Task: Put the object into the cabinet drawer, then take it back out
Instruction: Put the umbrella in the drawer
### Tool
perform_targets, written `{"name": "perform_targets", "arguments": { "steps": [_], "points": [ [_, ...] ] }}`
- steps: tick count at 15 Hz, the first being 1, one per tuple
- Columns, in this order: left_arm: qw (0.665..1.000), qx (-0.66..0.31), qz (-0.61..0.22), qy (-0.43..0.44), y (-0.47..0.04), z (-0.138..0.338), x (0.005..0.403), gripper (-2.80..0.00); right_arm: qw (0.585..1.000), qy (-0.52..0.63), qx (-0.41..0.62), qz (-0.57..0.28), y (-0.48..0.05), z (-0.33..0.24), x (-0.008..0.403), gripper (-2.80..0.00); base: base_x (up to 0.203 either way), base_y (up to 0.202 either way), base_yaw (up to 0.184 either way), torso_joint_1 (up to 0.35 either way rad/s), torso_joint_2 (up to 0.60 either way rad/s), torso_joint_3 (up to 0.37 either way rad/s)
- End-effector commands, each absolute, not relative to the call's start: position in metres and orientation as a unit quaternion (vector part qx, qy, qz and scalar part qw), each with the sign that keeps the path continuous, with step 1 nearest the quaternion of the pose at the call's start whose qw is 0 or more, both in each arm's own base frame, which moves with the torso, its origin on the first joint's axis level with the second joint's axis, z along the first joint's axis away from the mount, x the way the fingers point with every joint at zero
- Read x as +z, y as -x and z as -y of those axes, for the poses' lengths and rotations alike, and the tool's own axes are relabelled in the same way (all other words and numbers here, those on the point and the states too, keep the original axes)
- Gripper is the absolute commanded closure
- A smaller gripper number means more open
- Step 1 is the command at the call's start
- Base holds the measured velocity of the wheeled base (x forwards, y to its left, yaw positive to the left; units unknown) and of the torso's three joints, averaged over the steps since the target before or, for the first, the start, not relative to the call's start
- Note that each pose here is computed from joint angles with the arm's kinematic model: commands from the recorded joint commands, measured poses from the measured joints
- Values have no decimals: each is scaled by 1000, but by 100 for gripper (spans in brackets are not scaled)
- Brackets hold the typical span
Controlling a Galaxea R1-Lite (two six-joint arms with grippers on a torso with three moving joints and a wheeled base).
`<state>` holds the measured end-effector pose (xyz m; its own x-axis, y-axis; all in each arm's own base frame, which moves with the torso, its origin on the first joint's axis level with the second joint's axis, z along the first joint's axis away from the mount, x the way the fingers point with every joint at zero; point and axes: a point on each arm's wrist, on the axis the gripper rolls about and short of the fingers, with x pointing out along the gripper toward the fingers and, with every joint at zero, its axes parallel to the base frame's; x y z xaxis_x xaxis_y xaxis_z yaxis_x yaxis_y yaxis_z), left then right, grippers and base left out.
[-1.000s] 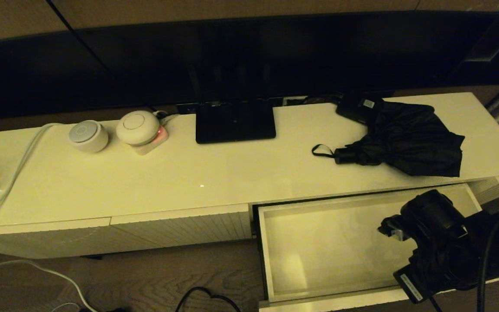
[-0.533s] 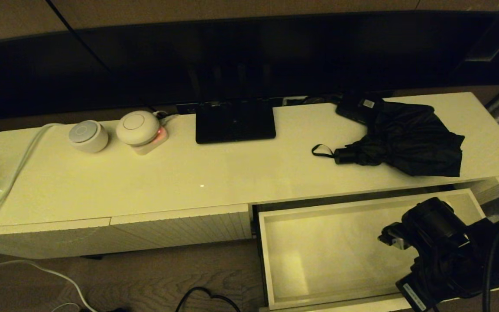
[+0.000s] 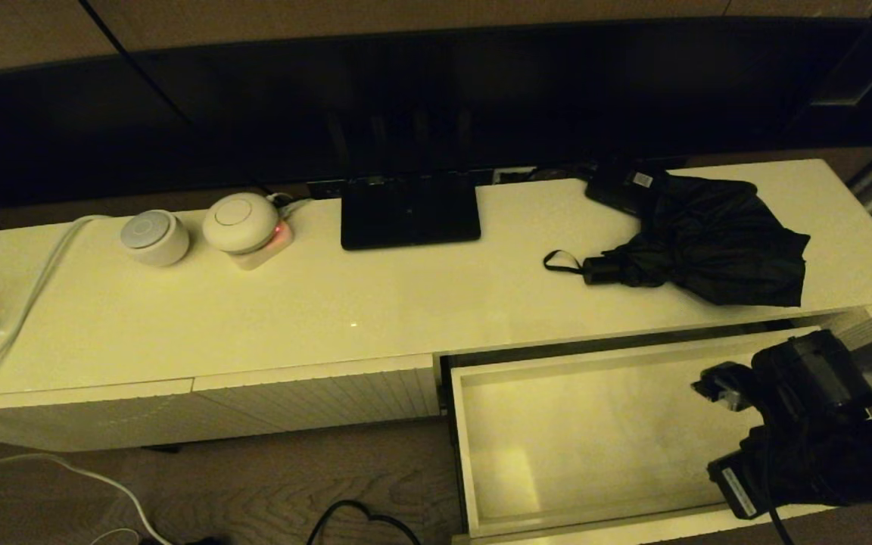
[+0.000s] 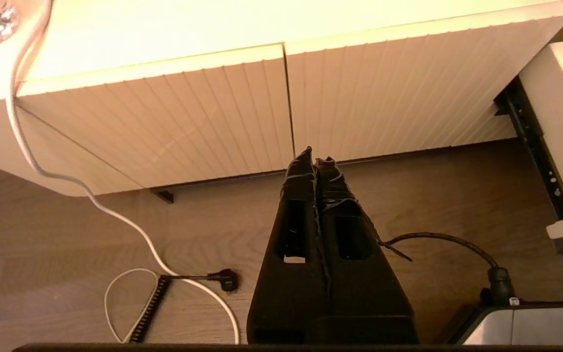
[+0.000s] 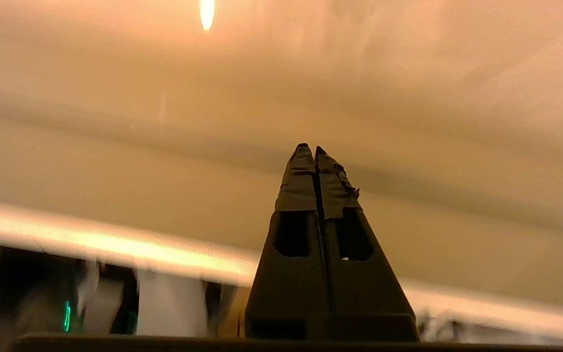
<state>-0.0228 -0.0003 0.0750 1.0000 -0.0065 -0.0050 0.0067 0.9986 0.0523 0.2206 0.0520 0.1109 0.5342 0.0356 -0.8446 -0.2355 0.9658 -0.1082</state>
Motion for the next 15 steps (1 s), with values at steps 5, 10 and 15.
{"name": "perform_targets", "arguments": {
  "steps": [5,10,15],
  "points": [
    [1000,-3,-4,-26,23,0,74,0,955,106,96,-262,-198,-46,176,0,0,0,0,0,0,0],
    [1000,-3,-4,-26,23,0,74,0,901,357,137,-203,-172,-38,187,0,0,0,0,0,0,0],
    [1000,-3,-4,-26,23,0,74,0,739,640,138,-157,-189,-31,210,0,0,0,0,0,0,0]
  ]
}}
